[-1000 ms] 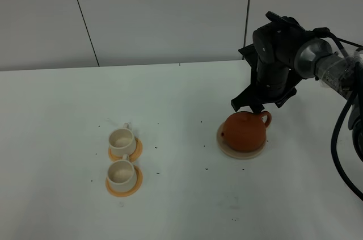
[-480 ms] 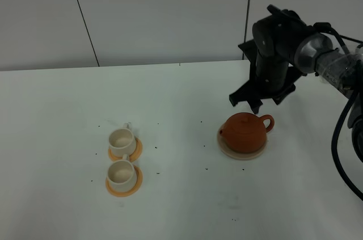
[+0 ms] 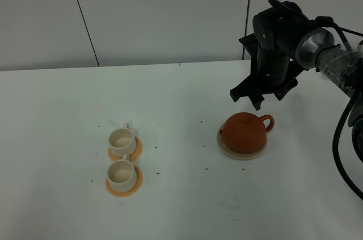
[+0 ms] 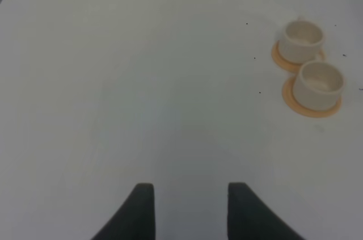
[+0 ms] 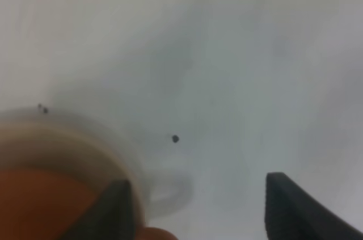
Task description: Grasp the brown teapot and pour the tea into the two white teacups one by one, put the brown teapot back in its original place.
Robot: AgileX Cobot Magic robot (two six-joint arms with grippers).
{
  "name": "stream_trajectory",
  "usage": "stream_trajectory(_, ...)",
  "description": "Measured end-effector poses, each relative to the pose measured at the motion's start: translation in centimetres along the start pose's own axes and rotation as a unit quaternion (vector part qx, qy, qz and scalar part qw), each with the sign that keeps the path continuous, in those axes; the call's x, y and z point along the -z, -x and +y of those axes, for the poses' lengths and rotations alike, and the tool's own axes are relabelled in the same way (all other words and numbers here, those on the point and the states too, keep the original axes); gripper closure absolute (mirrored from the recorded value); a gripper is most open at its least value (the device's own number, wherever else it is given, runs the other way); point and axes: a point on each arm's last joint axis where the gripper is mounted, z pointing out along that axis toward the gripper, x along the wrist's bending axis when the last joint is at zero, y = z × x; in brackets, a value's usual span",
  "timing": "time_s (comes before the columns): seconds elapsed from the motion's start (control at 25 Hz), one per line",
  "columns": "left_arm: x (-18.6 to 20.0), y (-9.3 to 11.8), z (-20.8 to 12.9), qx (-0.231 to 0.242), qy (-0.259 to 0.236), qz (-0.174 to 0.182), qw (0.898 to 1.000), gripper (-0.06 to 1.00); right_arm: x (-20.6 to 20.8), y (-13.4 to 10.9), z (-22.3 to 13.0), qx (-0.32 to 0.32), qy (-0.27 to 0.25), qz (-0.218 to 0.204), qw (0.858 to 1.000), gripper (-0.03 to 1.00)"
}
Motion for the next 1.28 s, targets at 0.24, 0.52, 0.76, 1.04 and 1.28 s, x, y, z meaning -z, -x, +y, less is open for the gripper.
stream_trajectory(0.24, 0.0, 0.0, 0.0, 0.0, 0.0, 0.0, 1.0, 0.57, -0.08, 0.75, -0.09, -0.007, -0.002, -0.002, 1.0, 0.47)
stream_trajectory(0.52, 0.0, 0.0, 0.0, 0.0, 0.0, 0.0, 1.0, 0.57, -0.09, 0.83, -0.1, -0.008, -0.002, -0.001, 1.0, 0.47)
stream_trajectory(0.76, 0.0, 0.0, 0.0, 0.0, 0.0, 0.0, 1.0, 0.57, -0.1, 0.75, -0.09, -0.011, -0.002, 0.006, 1.0, 0.47)
stream_trajectory(1.04, 0.0, 0.0, 0.0, 0.0, 0.0, 0.0, 1.0, 0.57, -0.56, 0.65, -0.42, -0.009, -0.012, 0.008, 1.0, 0.47)
stream_trajectory(1.28, 0.0, 0.0, 0.0, 0.0, 0.0, 0.0, 1.0, 0.57, -0.79, 0.6, -0.57, -0.008, -0.017, 0.008, 1.0, 0.47)
